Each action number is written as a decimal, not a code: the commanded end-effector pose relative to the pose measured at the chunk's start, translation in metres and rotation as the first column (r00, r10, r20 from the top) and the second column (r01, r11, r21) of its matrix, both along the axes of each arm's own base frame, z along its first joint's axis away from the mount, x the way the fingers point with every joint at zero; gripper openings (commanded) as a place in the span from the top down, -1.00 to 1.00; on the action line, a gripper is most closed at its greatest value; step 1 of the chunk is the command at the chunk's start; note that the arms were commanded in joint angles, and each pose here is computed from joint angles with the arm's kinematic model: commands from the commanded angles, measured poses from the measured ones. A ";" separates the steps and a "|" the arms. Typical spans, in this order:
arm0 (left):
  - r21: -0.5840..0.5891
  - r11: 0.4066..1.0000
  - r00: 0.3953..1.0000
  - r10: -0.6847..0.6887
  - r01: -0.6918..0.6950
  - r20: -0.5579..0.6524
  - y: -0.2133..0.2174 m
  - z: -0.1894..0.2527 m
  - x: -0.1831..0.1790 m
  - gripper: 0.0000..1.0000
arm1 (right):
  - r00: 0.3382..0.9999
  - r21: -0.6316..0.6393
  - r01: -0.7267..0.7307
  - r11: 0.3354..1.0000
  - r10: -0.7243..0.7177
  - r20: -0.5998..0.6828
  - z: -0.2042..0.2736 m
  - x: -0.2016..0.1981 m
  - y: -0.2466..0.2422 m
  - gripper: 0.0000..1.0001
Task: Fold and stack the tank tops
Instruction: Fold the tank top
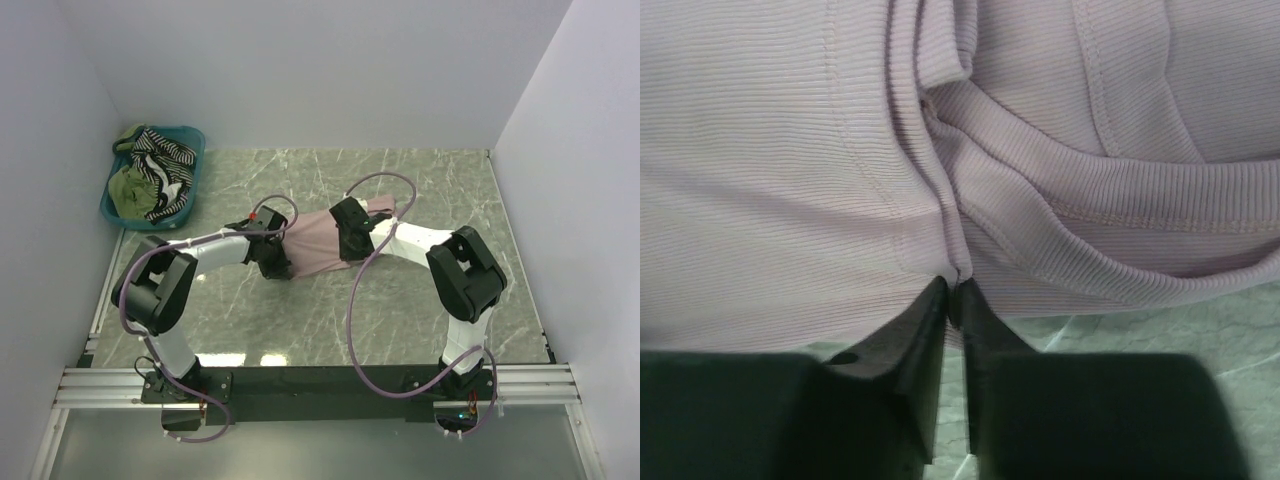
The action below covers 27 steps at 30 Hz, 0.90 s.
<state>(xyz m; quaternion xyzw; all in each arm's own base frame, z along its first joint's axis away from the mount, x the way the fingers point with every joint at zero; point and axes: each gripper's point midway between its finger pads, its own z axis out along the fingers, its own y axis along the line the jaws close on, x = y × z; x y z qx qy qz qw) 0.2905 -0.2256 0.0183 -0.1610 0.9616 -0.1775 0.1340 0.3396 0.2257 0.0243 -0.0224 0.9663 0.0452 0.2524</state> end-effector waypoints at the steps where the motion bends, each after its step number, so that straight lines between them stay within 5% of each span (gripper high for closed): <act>1: 0.053 0.998 0.997 -0.033 0.037 -0.067 0.010 -0.007 -0.028 0.91 | 1.000 -0.025 0.000 1.000 0.000 0.003 -0.002 -0.002 -0.010 0.58; 5: 0.022 0.998 0.997 -0.065 0.066 -0.033 0.006 0.009 -0.029 0.61 | 0.999 -0.020 0.007 1.000 -0.007 0.034 0.011 -0.001 -0.014 0.32; 8: -0.003 0.996 0.996 -0.088 0.088 0.012 0.003 0.030 -0.024 0.21 | 0.998 0.003 0.020 1.000 -0.020 0.066 0.028 0.004 -0.015 0.28; 12: -0.022 0.995 0.990 -0.099 0.102 0.104 -0.001 0.065 -0.009 -0.02 | 0.990 0.045 0.058 0.997 -0.063 0.126 0.059 0.011 -0.017 0.28; 19: -0.056 0.998 0.979 0.053 -0.043 0.198 0.029 0.080 0.069 -0.02 | 0.981 0.173 -0.014 0.985 -0.020 0.193 0.095 -0.007 0.018 0.28; 27: -0.125 0.992 0.976 0.003 0.025 0.220 0.014 0.056 0.143 -0.01 | 0.950 0.135 -0.234 0.963 0.197 0.241 0.091 -0.032 0.109 0.28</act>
